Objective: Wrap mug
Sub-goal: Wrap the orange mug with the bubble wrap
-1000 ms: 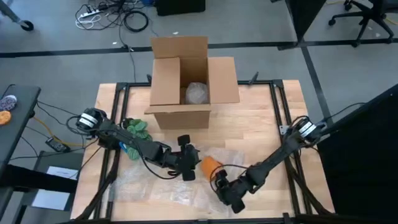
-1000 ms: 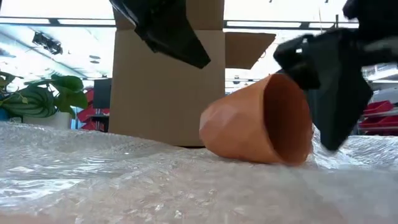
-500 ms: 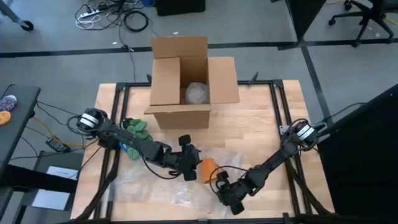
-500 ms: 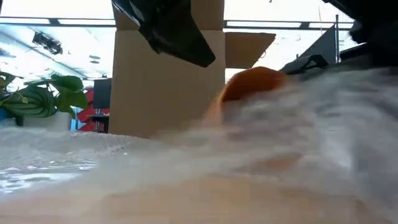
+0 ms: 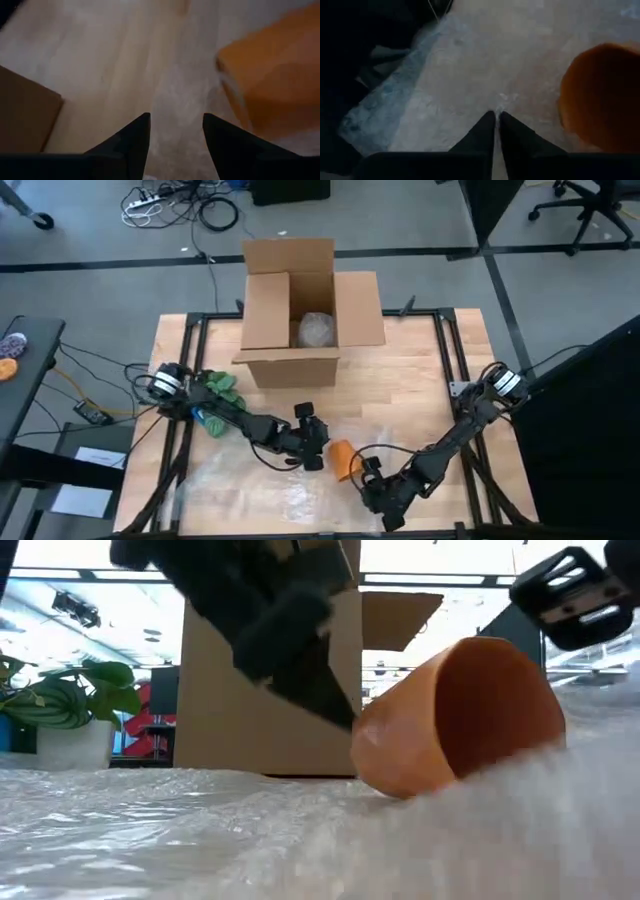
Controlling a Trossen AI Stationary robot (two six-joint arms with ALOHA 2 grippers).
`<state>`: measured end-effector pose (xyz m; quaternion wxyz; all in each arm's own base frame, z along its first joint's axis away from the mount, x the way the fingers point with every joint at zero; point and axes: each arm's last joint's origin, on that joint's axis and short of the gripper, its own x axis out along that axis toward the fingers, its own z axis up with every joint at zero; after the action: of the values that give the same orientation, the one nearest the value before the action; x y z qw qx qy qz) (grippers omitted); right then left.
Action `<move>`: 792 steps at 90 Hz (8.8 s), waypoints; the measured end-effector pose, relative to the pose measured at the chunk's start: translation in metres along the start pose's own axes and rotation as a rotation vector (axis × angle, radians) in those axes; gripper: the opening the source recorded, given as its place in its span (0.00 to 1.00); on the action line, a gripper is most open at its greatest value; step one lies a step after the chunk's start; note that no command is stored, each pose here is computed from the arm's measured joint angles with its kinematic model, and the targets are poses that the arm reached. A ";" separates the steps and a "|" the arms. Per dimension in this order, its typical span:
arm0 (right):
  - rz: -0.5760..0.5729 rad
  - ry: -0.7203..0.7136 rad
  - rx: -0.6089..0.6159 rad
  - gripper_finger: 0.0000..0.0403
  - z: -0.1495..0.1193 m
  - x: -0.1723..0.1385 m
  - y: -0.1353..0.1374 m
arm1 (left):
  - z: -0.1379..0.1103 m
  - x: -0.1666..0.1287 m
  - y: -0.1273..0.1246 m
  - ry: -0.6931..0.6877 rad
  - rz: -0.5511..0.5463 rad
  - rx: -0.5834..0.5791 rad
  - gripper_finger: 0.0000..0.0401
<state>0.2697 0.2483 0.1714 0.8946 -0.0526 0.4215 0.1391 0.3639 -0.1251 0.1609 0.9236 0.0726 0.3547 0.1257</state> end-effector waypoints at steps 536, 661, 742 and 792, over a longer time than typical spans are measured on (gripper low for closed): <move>-0.732 -0.136 -0.394 0.02 -0.005 0.039 -0.084 | -0.037 0.012 0.043 0.383 0.058 0.297 0.42; -0.065 0.341 0.345 0.39 -0.063 -0.072 -0.013 | -0.037 0.015 0.044 0.372 0.073 0.230 0.42; -0.332 0.059 0.222 0.01 -0.035 -0.081 -0.024 | 0.057 -0.038 0.039 0.300 0.285 0.286 0.42; -0.499 -0.014 0.301 0.00 -0.014 -0.076 -0.070 | 0.110 -0.051 -0.009 -0.179 -0.025 -0.098 0.58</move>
<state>0.2333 0.1630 0.2190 0.9017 -0.0206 0.4054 -0.1491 0.4032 -0.1533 0.2725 0.9556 0.0339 0.2649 0.1243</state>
